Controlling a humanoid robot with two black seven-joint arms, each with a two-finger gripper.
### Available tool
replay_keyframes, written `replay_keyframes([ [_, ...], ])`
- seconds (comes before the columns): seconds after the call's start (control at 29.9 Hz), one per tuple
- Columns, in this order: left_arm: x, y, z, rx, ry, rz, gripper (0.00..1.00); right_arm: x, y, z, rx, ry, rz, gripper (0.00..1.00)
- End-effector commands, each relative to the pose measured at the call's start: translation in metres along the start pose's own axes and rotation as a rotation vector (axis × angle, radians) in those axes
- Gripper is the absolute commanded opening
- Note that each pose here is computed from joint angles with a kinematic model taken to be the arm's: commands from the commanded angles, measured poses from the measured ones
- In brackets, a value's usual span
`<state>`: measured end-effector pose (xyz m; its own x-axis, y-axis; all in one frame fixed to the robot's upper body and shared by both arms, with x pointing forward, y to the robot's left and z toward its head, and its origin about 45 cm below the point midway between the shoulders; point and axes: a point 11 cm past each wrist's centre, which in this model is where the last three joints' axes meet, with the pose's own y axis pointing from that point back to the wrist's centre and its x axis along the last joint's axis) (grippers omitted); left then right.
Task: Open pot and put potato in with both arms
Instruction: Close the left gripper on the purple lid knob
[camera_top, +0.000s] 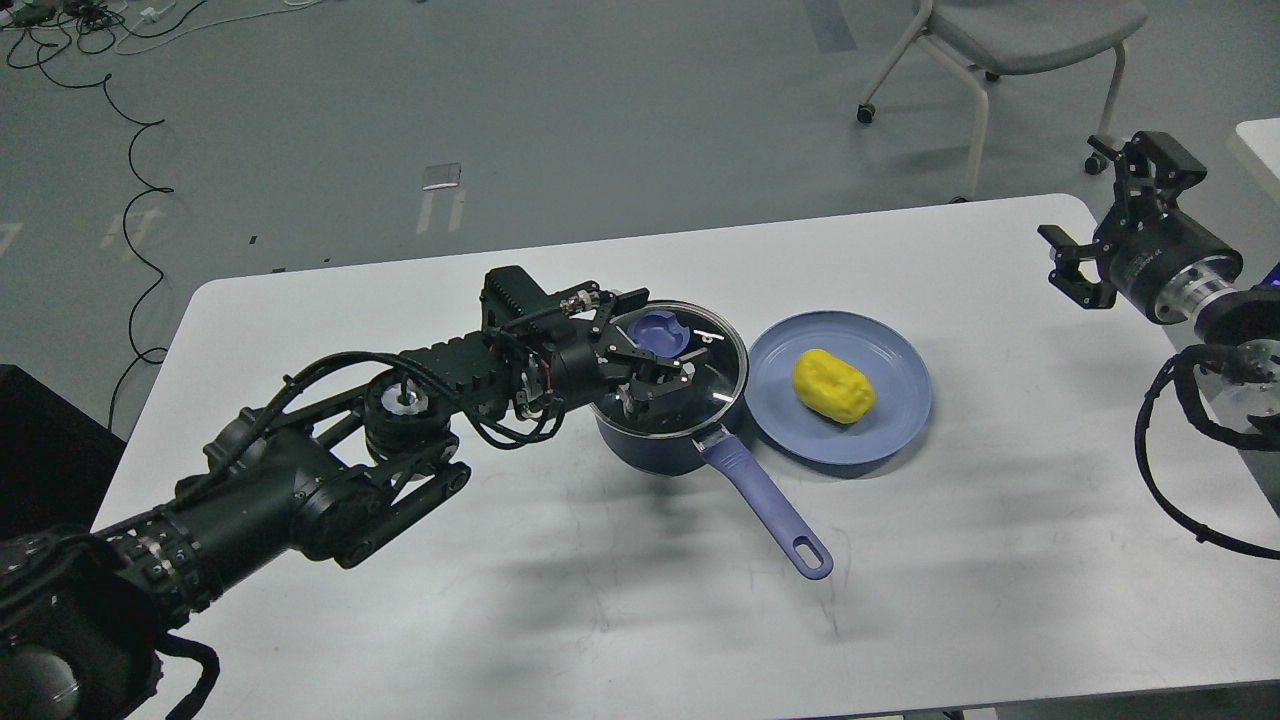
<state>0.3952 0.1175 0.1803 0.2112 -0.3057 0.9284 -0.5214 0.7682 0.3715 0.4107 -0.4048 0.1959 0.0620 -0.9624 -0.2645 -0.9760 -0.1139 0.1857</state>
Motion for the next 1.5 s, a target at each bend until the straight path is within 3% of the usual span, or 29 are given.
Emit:
replay_keyframes([
  [0.0,-0.002,0.0,0.001,-0.002,-0.001,-0.004,0.97,0.001,0.0,0.002,-0.002,-0.001,0.005,1.0],
  [0.27,-0.004,0.001,-0.001,0.002,-0.003,-0.011,0.84,0.003,0.001,0.005,-0.008,-0.002,0.011,1.0],
  [0.9,-0.01,0.003,-0.005,0.014,0.003,-0.024,0.85,0.015,0.005,0.012,-0.022,0.001,0.046,1.0],
  [0.94,-0.01,0.003,-0.004,0.013,0.003,-0.024,0.82,0.016,0.005,0.013,-0.024,0.001,0.049,1.0],
  [1.04,-0.01,0.003,-0.005,0.014,0.003,-0.024,0.63,0.017,0.006,0.013,-0.024,0.001,0.051,1.0],
  [1.14,-0.01,0.004,-0.006,0.017,0.002,-0.025,0.53,0.017,0.006,0.013,-0.024,0.001,0.053,1.0],
  [1.47,-0.004,0.007,-0.009,0.018,0.012,-0.012,0.49,0.018,0.005,0.016,-0.027,-0.001,0.059,1.0],
])
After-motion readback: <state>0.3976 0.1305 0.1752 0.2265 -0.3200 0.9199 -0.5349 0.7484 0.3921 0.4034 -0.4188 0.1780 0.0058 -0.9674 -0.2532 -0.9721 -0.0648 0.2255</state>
